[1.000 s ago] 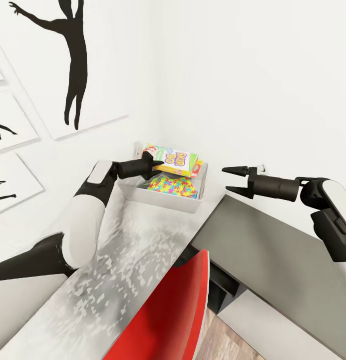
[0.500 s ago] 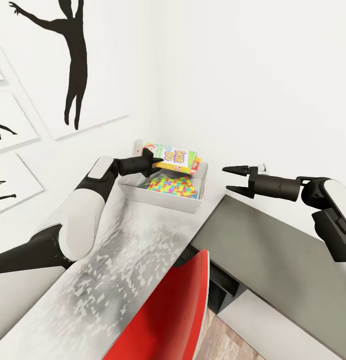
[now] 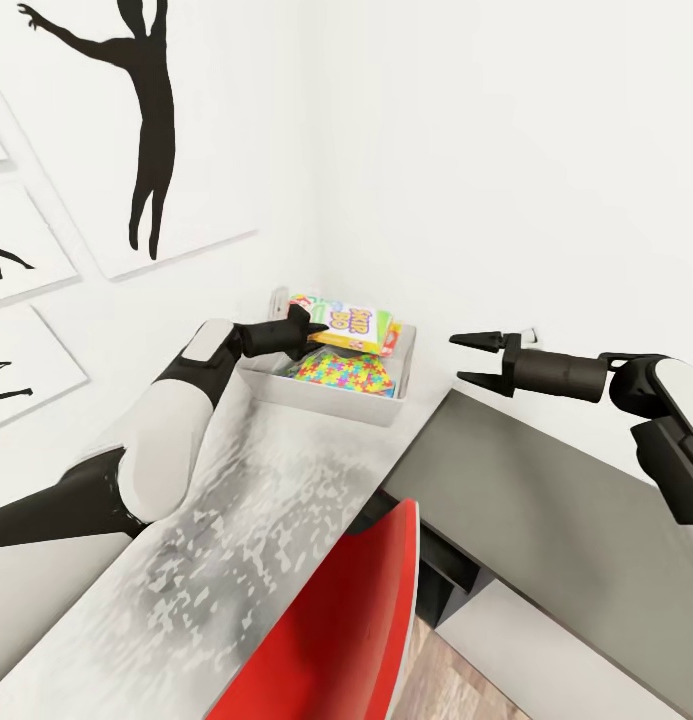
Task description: Put all the toys in the child's room - the three board games (two on the bed and one on the table), the two jigsaw puzzles on the table, and the tennis ball on the table - inside the toy box on the table in the child's room.
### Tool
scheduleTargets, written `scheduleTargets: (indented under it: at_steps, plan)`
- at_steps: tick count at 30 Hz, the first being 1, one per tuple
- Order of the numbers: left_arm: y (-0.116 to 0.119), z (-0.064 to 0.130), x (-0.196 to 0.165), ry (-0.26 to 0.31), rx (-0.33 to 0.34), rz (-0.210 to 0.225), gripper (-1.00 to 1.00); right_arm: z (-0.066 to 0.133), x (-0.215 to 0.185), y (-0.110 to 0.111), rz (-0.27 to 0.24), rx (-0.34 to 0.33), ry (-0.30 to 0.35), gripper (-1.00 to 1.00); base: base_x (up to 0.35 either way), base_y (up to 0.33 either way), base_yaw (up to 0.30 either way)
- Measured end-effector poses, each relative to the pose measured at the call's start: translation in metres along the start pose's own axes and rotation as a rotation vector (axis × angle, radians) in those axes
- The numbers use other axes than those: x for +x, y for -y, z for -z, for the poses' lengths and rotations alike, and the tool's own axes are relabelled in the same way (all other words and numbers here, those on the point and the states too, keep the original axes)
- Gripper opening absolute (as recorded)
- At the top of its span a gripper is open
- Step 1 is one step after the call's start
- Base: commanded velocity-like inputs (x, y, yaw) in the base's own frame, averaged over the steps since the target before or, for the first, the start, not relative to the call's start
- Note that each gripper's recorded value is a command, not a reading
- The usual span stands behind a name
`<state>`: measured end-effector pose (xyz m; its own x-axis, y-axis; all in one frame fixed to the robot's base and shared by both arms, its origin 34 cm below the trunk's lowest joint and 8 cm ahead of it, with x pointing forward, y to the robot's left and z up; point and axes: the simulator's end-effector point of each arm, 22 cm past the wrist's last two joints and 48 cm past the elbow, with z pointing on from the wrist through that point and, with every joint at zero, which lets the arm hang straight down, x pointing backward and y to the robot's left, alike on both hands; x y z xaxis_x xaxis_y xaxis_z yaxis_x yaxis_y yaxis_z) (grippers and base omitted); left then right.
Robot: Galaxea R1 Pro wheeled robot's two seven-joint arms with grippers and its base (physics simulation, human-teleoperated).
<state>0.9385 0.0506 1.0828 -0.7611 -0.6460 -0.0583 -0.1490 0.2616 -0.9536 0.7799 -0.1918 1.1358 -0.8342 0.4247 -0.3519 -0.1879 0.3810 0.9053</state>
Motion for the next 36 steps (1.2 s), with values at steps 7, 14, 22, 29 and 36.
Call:
scheduleTargets:
  at_steps: [7, 14, 22, 29, 36]
  plan:
    - [-0.012, -0.005, 0.006, -0.005, -0.014, 0.033, -1.0, 0.007, -0.003, 0.004, 0.01, 0.017, 0.001, 1.0, 0.0, 0.0, 0.0]
    - [-0.002, -0.006, 0.007, -0.008, 0.032, 0.024, -1.0, 0.011, -0.005, 0.005, 0.015, 0.026, 0.003, 1.0, 0.0, 0.0, 0.0]
    - [-0.004, -0.008, 0.011, -0.013, 0.018, -0.011, -1.0, 0.011, -0.004, 0.005, 0.016, 0.026, 0.001, 1.0, 0.0, 0.0, 0.0]
    - [-0.003, -0.009, 0.008, 0.0, 0.017, -0.017, -1.0, 0.011, -0.004, 0.005, 0.017, 0.026, 0.0, 1.0, 0.0, 0.0, 0.0]
    - [-0.011, -0.01, 0.0, 0.047, -0.025, -0.064, -1.0, 0.01, 0.0, -0.005, 0.042, 0.013, -0.006, 1.0, 0.0, 0.0, 0.0]
